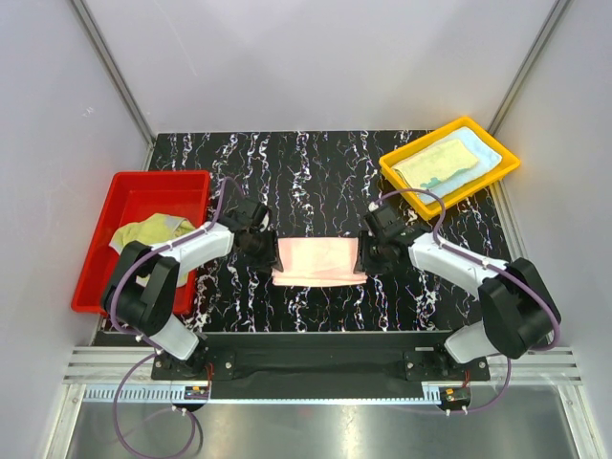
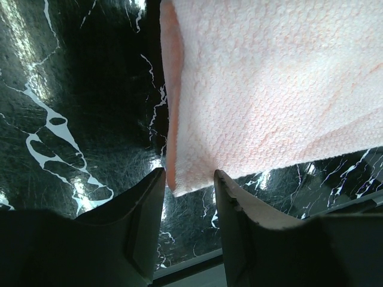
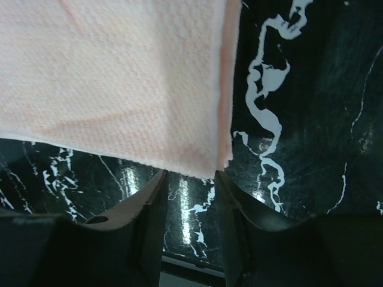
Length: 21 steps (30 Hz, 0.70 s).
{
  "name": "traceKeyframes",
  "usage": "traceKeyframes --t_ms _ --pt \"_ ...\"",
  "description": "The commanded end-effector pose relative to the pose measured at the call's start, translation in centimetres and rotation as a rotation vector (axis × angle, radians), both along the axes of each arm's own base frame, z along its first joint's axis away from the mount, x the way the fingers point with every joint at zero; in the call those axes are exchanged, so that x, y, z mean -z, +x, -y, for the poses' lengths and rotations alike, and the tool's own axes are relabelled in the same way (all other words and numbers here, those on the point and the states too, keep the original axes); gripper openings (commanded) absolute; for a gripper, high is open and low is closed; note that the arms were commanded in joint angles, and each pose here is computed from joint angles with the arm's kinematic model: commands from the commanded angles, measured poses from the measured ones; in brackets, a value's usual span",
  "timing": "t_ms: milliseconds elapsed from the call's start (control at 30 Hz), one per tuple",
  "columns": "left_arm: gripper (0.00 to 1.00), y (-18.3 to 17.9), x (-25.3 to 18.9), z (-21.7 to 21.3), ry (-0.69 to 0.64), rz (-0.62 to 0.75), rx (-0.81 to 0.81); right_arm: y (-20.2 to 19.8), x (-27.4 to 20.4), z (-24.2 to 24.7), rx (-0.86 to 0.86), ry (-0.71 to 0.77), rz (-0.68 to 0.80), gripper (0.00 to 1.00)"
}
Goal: Fold and stack the towels
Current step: Smooth out wrinkles on the folded towel
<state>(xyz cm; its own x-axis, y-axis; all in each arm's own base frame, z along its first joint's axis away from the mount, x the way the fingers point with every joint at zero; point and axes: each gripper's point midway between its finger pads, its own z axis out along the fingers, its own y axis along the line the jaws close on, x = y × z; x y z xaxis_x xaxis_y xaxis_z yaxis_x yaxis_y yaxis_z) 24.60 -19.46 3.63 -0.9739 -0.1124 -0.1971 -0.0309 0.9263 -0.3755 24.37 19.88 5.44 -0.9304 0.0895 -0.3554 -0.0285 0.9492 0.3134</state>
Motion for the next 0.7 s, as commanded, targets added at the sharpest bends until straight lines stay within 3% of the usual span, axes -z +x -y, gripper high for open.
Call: traceKeyframes --t_ms 0,233,367,567,667 --pt "0.43 0.7 -0.4 0.4 -0.036 0.039 -0.039 0.1 0.7 0.5 0.06 -0.009 0.019 0.43" --pt "0.38 0.0 1.2 0.4 -0.045 0.002 -0.053 0.3 2.0 1.3 0.061 -0.063 0.022 0.4" --pt "0.27 0.0 1.2 0.5 -0.051 0.002 -0.053 0.5 1.9 1.1 0.046 -0.05 0.049 0.33" --pt "0.02 0.6 0.2 0.5 -0.041 0.016 -0.052 0.5 2.0 0.9 0.026 -0.047 0.045 0.26" --pt "0.0 0.7 -0.3 0.5 -0.036 0.018 -0.047 0.4 2.2 0.9 0.015 -0.048 0.041 0.2"
